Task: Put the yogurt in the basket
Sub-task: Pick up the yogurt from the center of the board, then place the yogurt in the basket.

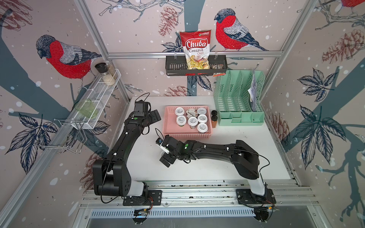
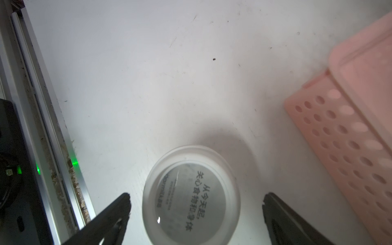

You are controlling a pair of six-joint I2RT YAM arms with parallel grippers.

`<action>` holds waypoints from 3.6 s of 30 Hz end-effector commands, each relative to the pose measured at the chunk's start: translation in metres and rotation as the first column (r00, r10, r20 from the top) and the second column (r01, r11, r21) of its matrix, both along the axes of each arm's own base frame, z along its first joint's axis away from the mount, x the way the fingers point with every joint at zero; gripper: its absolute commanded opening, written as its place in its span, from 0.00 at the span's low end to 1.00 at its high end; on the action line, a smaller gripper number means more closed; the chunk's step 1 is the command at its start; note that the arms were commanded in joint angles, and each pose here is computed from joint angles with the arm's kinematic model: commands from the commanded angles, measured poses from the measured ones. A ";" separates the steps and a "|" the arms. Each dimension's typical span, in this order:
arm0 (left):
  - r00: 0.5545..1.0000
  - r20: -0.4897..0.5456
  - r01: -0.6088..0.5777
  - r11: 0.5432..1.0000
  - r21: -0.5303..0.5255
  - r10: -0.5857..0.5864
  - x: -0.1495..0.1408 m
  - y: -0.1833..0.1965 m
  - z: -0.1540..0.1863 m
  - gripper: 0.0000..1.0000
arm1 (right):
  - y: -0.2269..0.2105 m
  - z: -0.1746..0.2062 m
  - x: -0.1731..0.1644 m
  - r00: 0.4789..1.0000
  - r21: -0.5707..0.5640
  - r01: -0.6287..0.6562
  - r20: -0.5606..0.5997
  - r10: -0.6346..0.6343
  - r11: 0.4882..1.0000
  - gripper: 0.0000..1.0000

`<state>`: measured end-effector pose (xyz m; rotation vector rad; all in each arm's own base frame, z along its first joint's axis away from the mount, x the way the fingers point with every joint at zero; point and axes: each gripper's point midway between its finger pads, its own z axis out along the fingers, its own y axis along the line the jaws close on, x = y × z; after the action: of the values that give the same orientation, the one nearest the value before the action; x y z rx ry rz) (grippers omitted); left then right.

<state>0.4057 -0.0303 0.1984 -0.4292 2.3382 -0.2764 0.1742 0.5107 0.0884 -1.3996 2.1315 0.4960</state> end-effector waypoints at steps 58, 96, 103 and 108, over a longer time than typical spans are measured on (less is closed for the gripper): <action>0.999 0.037 -0.001 1.000 -0.011 0.002 0.005 0.005 0.008 0.90 | 0.001 0.022 0.019 0.998 -0.001 0.036 -0.045 -0.036 0.999 0.80; 0.999 0.032 -0.031 0.999 -0.028 0.032 0.008 0.020 0.005 0.89 | -0.008 0.069 0.183 0.965 0.107 0.263 -0.026 -0.262 0.959 0.80; 0.999 0.033 -0.022 0.999 -0.046 0.023 0.009 0.020 0.006 0.89 | 0.000 0.044 0.194 0.961 0.086 0.277 -0.019 -0.276 0.957 0.80; 0.999 0.043 -0.023 0.998 -0.054 0.025 0.008 0.020 0.009 0.89 | 0.000 0.031 0.198 0.956 0.070 0.294 -0.008 -0.294 0.953 0.80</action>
<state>0.4085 -0.0100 0.1964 -0.4888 2.3302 -0.3193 0.3666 0.5084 0.1185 -1.0264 2.2754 0.4710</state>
